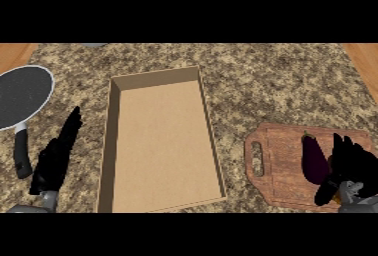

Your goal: Pick the sweet potato from the cutting board and place it in the cardboard box

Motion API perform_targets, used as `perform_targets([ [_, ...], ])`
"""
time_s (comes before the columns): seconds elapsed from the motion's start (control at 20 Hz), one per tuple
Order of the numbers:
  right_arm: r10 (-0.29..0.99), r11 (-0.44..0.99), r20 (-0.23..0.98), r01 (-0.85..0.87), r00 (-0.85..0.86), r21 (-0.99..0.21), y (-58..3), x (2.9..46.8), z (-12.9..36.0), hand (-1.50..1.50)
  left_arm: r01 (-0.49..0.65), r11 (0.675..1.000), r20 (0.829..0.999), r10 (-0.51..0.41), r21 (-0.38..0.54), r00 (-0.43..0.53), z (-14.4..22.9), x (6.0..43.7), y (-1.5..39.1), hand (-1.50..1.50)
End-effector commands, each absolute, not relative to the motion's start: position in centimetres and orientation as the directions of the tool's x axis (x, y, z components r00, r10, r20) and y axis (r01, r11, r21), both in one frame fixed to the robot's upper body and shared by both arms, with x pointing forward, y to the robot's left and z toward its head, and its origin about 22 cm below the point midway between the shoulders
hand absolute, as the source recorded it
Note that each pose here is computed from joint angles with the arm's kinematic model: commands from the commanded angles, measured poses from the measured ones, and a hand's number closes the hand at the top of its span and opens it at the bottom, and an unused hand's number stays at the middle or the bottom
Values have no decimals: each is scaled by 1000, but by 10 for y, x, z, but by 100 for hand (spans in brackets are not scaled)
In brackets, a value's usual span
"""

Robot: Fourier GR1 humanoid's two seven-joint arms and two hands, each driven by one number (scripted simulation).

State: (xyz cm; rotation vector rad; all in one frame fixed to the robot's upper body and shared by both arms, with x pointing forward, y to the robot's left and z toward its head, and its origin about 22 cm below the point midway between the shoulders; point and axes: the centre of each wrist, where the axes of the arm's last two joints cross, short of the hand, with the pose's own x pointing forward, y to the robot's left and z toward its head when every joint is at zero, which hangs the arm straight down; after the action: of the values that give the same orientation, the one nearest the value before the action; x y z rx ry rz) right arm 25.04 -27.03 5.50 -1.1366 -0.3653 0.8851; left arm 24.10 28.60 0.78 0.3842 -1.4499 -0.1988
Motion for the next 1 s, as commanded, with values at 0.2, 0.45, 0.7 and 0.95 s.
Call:
perform_targets([
  [0.2,690,120,-251,-449,679,-886,-261,232,40,-150,-97,925,927,-354,366,120,7,246,285,0],
  [0.45,690,135,-225,-428,688,-894,-258,242,40,-150,-116,919,924,-365,377,113,16,236,278,0],
  [0.7,684,133,-258,-465,682,-875,-297,257,20,-150,-81,929,929,-350,361,122,11,230,306,0],
  [0.95,686,155,-239,-459,687,-875,-284,243,18,-150,-100,917,919,-373,387,130,5,240,280,0],
])
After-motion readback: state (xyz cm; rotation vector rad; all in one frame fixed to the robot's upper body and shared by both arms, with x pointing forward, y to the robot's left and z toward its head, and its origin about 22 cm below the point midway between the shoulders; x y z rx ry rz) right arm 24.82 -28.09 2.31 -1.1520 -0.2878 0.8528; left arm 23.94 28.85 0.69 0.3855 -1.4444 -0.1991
